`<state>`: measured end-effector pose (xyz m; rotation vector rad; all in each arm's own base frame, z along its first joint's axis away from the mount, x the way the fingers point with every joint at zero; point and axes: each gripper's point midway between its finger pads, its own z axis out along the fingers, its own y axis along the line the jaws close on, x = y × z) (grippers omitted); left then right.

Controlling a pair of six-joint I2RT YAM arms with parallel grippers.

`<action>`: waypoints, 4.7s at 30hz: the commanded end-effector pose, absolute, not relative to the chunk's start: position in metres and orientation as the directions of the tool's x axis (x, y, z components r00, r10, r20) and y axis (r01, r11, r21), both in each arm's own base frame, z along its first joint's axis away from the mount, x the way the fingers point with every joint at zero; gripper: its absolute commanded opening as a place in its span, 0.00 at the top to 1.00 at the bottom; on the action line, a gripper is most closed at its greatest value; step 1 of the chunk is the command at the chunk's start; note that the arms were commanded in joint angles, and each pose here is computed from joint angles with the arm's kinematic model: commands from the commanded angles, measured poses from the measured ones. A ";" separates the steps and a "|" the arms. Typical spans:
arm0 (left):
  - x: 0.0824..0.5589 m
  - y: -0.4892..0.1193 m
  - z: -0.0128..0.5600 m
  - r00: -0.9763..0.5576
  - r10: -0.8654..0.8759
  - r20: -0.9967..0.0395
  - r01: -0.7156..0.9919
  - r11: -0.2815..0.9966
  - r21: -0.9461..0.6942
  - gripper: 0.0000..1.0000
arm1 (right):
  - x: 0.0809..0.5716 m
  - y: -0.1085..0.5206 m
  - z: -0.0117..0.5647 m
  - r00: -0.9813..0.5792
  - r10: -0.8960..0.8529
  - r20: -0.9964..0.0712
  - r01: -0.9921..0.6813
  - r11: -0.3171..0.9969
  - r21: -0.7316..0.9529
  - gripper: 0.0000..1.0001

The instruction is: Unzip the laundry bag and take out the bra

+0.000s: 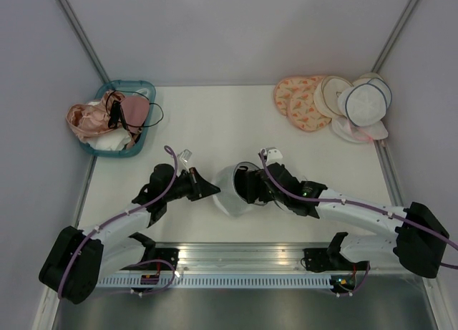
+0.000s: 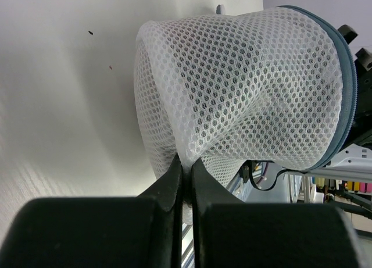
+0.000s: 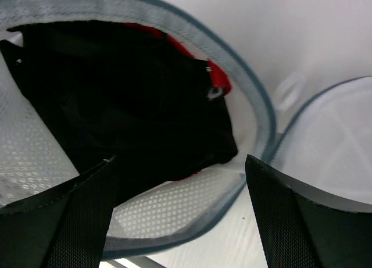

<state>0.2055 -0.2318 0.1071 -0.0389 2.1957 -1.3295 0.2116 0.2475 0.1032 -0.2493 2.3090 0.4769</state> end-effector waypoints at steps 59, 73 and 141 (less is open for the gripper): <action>0.206 -0.224 0.089 -0.842 -0.336 -0.422 0.201 0.530 -0.824 0.01 | 0.265 0.259 0.423 -0.113 0.168 -0.979 -0.495 0.845 0.202 1.00; 0.157 -0.212 0.229 -0.513 -0.499 -0.698 0.702 0.223 -0.676 0.00 | 0.234 0.305 0.381 -0.283 0.166 -0.945 -0.665 0.676 0.318 1.00; 0.117 -0.213 0.312 -0.470 -0.601 -0.647 0.861 -0.148 -0.487 0.39 | 0.140 0.347 0.368 -0.581 0.184 -0.793 -0.778 0.161 0.607 1.00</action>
